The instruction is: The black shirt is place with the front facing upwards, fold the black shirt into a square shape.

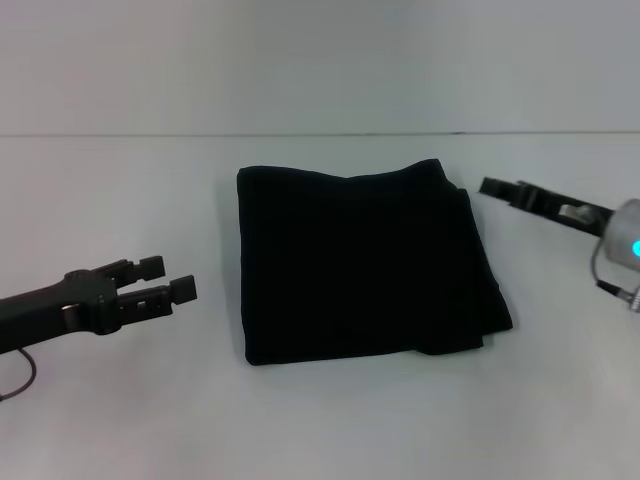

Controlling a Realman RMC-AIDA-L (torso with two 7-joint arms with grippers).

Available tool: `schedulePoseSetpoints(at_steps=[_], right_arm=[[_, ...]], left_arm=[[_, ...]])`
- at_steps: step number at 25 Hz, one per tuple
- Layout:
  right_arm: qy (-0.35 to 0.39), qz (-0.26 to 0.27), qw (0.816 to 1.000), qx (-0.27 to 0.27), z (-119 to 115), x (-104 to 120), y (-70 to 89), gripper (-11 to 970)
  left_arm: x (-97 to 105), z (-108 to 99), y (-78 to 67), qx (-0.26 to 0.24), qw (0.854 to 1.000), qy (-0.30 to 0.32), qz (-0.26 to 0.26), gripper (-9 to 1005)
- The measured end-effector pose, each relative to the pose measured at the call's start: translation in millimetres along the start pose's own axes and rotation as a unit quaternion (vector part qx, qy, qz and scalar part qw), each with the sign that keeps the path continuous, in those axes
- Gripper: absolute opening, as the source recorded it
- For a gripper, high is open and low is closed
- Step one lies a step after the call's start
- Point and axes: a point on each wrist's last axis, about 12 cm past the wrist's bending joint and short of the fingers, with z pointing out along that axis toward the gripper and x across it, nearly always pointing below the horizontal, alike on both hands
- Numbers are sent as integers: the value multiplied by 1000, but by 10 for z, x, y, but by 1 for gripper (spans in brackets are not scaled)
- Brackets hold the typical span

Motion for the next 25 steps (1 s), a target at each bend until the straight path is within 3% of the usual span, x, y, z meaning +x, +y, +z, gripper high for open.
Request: schedulePoseSetpoints(at_steps=[4, 8, 11, 19, 25], right_arm=[[-21, -33, 998, -44, -198, -12, -52, 352], [-13, -121, 986, -115, -243, 55, 97, 526], [2, -159, 978, -133, -183, 175, 189, 611], [47, -166, 982, -79, -57, 378, 116, 779], [43, -168, 983, -64, -104, 356, 38, 921]], left_arm=[[-15, 15, 1, 1, 1000, 0, -11, 908], [-26, 44, -8, 5, 1000, 0, -14, 908], [-26, 60, -13, 8, 1000, 1, -16, 908], [-92, 111, 6, 12, 998, 4, -65, 909], [-164, 173, 24, 15, 993, 31, -109, 908]])
